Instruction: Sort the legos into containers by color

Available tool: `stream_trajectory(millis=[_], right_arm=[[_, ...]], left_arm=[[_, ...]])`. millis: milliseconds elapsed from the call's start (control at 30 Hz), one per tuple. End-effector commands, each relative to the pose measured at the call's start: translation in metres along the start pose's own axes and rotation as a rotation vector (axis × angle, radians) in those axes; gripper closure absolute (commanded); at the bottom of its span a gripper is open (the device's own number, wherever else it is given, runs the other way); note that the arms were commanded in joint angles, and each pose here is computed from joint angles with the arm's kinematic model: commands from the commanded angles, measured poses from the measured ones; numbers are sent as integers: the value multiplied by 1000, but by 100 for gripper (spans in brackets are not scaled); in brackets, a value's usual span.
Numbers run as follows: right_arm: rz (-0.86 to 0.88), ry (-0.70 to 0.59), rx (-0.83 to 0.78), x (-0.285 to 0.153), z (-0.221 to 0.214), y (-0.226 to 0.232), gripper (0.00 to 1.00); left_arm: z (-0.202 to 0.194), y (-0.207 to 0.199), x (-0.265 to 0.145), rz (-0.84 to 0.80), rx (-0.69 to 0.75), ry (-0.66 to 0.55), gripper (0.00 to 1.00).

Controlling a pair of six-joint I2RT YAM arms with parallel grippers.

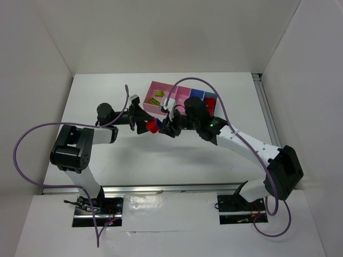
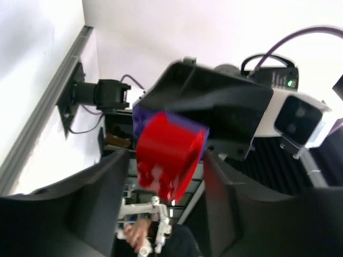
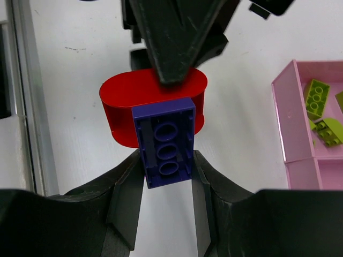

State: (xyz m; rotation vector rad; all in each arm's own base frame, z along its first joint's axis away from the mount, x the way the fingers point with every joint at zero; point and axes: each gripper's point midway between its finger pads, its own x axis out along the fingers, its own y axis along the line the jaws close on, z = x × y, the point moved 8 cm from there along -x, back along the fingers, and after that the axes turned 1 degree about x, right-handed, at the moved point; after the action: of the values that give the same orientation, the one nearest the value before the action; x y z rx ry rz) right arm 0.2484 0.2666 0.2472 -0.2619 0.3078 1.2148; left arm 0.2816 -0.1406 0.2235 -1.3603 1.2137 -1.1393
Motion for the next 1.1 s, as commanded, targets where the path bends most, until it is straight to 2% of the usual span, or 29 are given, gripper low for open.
stream_trajectory(millis=[0,100,233,333,467,800,900,1067], right_arm=[[36,-138,-62,3,30,3,84],[36,-195,-51,3,36,5,84],[19,-280,-8,5,36,6,84],[18,-296,8,8,34,9,84],[8,-344,19,9,34,9,84],[-54,-366,40,13,25,1,84],[-56,-382,32,10,29,1,84],[-84,-360,39,10,19,-3,84]], left_arm=[[-17,-34,1,-141,507,14,26],[-16,-36,2,-143,515,15,18],[-15,-43,2,-148,519,18,18],[-14,-49,0,-156,530,3,27],[-16,-57,-3,-161,540,-2,30],[-15,-59,-5,-155,542,-2,30],[-15,-59,-5,-155,532,-2,25],[-15,-62,-5,-157,523,1,25]])
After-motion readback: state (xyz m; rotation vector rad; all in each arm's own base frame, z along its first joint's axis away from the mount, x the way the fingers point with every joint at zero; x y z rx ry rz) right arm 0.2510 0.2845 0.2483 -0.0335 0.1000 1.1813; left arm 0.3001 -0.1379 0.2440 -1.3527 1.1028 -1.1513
